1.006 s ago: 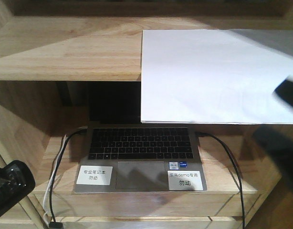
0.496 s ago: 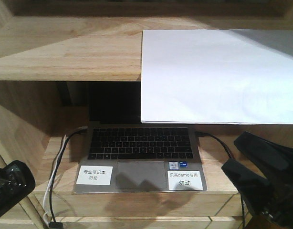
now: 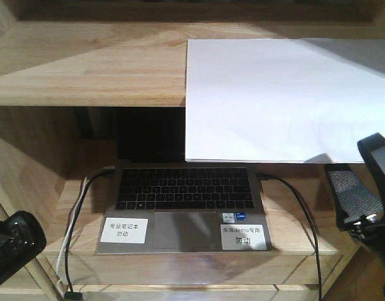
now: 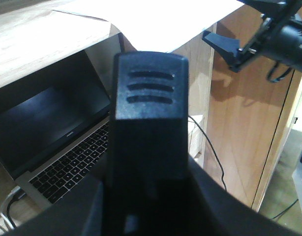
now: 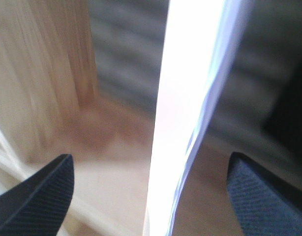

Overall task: Grab stapler and paper to desk for stapling
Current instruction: 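Move the right gripper to the edge of the white paper stack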

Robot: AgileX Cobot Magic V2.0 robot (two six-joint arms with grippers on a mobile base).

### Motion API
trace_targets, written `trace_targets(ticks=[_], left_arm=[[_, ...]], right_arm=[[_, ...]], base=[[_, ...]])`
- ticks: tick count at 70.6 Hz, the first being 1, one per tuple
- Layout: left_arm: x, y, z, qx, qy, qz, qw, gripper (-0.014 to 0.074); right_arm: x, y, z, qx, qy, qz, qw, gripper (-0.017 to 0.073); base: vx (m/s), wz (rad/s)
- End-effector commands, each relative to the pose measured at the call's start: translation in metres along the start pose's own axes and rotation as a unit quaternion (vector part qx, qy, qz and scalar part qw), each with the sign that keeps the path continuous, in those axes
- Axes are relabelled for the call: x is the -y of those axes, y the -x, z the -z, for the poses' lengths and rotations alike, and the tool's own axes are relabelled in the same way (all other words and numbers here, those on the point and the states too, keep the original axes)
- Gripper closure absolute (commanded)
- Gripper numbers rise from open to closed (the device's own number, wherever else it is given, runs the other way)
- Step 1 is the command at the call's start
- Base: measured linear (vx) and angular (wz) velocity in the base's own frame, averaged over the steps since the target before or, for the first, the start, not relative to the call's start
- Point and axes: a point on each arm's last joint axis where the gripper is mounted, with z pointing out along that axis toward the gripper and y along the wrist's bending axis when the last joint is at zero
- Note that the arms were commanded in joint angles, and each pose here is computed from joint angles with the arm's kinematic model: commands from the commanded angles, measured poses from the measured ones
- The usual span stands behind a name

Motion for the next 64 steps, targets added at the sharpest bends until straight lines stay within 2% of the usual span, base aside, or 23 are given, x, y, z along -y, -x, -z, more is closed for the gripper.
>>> trace_targets(ticks=[1, 17, 31, 64], left_arm=[[-0.002, 0.017, 0.004, 0.065, 0.010, 0.009, 0.998, 0.0600], [-0.002, 0.017, 0.004, 0.064, 0.009, 0.009, 0.998, 0.0600], [-0.002, 0.017, 0.004, 0.064, 0.009, 0.009, 0.998, 0.0600], [-0.002, 0.017, 0.004, 0.064, 0.009, 0.009, 0.998, 0.0600]], right_arm=[[-0.011, 0.005, -0.006, 0.039, 0.062, 0.009, 0.997, -0.0034], [-0.015, 0.007, -0.012, 0.057, 0.078, 0.010, 0.995, -0.0034], [-0.023, 0.009, -0.025, 0.073, 0.082, 0.033, 0.993, -0.0034], [-0.026, 0.005, -0.053, 0.083, 0.087, 0.032, 0.992, -0.0034]], base=[[0.00, 0.00], [0.00, 0.00], [0.00, 0.00], [0.00, 0.00]])
